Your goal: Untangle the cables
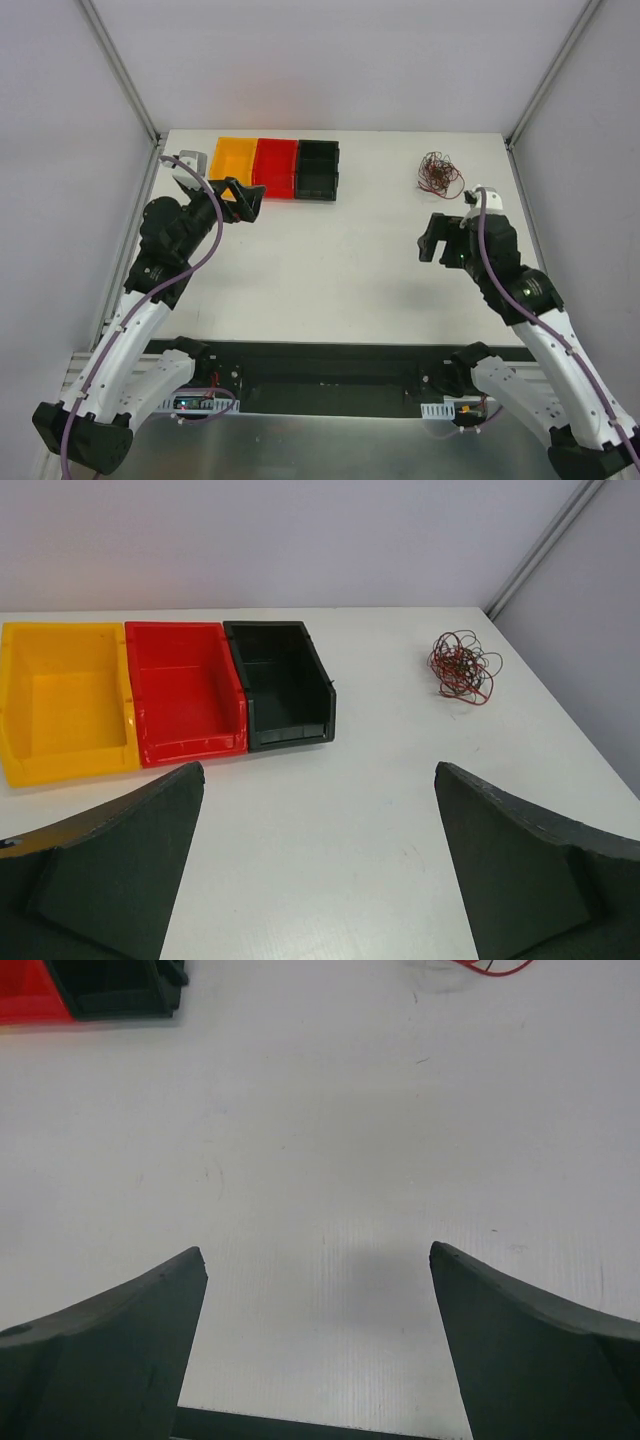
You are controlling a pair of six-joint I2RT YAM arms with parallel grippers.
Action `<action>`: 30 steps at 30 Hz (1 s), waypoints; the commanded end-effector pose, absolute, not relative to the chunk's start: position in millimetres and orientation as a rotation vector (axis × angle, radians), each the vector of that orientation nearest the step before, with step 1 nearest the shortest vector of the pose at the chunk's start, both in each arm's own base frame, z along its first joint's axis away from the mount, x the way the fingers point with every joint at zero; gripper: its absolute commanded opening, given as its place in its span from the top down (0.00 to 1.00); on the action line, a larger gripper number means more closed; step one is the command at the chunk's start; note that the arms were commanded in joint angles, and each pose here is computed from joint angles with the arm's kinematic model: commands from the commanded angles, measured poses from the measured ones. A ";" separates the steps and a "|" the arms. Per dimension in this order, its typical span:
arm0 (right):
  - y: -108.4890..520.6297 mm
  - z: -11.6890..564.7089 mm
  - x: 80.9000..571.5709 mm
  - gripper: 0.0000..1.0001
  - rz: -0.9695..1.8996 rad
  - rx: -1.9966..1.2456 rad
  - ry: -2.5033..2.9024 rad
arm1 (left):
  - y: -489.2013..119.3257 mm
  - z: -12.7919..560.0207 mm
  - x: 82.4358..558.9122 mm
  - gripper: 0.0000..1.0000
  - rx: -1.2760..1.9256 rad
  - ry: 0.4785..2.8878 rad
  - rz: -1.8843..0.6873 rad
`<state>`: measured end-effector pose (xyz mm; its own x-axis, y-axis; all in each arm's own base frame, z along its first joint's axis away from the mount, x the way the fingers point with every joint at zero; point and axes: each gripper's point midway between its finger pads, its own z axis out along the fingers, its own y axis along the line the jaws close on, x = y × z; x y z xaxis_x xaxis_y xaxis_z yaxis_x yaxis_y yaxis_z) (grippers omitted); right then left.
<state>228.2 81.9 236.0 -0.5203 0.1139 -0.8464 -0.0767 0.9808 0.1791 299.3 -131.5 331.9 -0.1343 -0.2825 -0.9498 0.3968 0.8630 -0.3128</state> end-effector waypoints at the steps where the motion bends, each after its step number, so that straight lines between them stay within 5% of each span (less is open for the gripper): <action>1: 113.9 265.1 259.8 0.04 0.350 0.009 2.077 | -133.7 357.0 300.7 0.01 0.109 1.526 -0.582; 7: 142.6 291.5 331.9 0.04 0.303 -0.043 2.077 | -128.4 351.0 304.6 0.01 0.076 1.539 -0.551; 11: 100.8 290.9 412.4 0.04 0.134 0.210 2.063 | -127.1 348.9 305.8 0.01 0.073 1.543 -0.539; 19: 0.7 220.1 549.3 0.04 0.025 0.575 2.037 | -129.7 356.2 299.7 0.01 0.076 1.523 -0.565; 26: 4.5 136.3 608.8 0.01 0.158 0.577 2.162 | -131.8 354.9 299.5 0.01 0.081 1.528 -0.572; 30: 26.5 109.7 612.6 0.45 0.223 0.504 2.272 | -134.3 353.5 299.8 0.01 0.087 1.532 -0.575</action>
